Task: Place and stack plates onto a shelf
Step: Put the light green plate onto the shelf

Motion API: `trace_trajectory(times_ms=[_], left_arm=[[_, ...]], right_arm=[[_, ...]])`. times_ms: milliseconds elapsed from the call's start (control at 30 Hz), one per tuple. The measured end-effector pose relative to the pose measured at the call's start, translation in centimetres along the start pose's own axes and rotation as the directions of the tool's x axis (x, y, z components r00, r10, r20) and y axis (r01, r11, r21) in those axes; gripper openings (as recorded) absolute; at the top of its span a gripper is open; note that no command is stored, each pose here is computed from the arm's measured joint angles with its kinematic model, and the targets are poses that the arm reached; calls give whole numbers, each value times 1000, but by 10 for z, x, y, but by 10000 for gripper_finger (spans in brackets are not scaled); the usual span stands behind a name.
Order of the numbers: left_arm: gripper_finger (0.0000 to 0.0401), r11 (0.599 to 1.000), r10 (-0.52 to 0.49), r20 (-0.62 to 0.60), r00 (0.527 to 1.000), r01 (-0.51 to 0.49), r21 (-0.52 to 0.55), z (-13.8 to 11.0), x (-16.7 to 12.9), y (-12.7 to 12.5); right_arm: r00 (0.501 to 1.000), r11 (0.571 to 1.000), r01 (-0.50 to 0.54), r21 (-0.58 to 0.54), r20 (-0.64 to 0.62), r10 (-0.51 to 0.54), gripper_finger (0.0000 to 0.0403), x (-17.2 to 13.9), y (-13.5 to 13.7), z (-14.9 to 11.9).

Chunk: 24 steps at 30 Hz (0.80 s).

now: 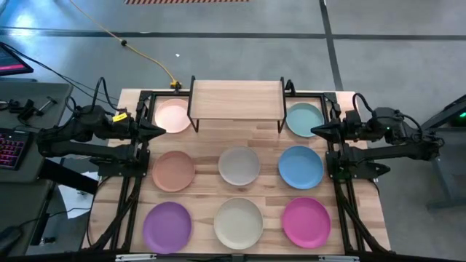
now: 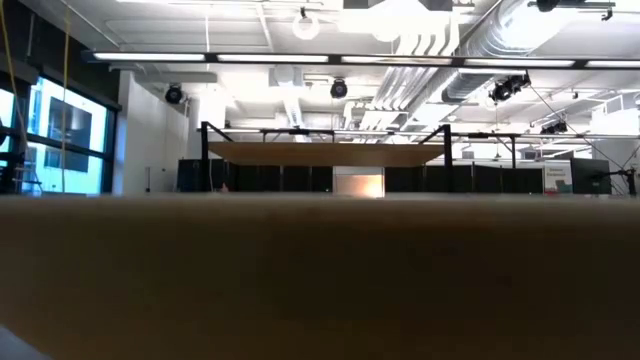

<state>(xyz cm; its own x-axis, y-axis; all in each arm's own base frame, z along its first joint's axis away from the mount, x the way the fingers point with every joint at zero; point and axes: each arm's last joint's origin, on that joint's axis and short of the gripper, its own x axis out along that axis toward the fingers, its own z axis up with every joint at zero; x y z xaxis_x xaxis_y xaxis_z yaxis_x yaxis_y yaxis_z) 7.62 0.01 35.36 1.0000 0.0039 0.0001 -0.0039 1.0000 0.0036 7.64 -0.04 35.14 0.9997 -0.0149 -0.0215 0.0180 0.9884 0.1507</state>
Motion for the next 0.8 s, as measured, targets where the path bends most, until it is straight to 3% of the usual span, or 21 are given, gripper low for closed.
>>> trace_trajectory(times_ms=[133,267,467,633,800], left_arm=[[1,1000,0,0,1000,0,0,0,0,0],[1,1000,8,12,1000,-8,0,1,0,0],[1,1000,10,62,998,-10,-1,6,0,0],[1,1000,11,46,999,-10,-27,4,0,0],[1,1000,11,61,998,-10,-21,6,0,0]], right_arm=[[1000,999,0,-38,-1,-1,0,0,0,0],[999,989,2,-146,-34,-7,0,4,0,-3],[993,953,52,-298,-84,-80,0,27,-2,-5],[983,911,35,-411,-151,-105,0,51,-3,-12],[980,908,37,-416,-164,-115,0,66,-4,-14]])
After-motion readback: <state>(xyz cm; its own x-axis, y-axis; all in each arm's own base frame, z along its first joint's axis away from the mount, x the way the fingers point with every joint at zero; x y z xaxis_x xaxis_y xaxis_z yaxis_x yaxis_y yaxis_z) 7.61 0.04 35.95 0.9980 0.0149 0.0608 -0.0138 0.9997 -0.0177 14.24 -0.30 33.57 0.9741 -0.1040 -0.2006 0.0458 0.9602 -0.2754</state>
